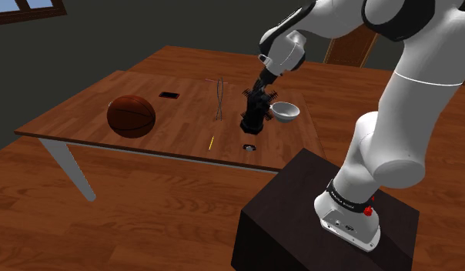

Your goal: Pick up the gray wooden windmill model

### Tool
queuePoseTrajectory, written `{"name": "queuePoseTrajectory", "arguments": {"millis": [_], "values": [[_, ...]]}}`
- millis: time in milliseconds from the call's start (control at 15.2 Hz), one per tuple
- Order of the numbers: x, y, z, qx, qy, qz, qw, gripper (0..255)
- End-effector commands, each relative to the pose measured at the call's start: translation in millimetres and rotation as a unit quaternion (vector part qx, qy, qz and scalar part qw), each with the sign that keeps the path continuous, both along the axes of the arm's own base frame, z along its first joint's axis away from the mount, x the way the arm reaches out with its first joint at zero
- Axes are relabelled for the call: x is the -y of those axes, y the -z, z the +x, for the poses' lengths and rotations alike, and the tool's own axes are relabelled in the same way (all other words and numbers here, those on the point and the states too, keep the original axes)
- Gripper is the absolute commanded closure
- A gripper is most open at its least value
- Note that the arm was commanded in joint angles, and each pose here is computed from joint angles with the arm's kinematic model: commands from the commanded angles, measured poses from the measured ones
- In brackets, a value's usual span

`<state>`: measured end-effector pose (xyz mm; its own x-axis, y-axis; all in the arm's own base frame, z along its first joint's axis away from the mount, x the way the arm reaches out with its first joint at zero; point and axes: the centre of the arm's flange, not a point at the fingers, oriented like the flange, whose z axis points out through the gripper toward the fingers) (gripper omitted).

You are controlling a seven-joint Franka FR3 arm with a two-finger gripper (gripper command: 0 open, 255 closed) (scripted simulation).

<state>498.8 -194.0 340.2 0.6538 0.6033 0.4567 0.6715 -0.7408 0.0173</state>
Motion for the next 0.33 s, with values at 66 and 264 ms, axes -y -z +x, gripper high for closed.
{"name": "queuePoseTrajectory", "arguments": {"millis": [66, 264], "values": [[-0.2, -16.6, 0.4, 0.001, 0.000, -0.001, 1.0000, 255], [-0.1, -22.7, 0.4, 0.001, 0.000, -0.001, 1.0000, 255]]}}
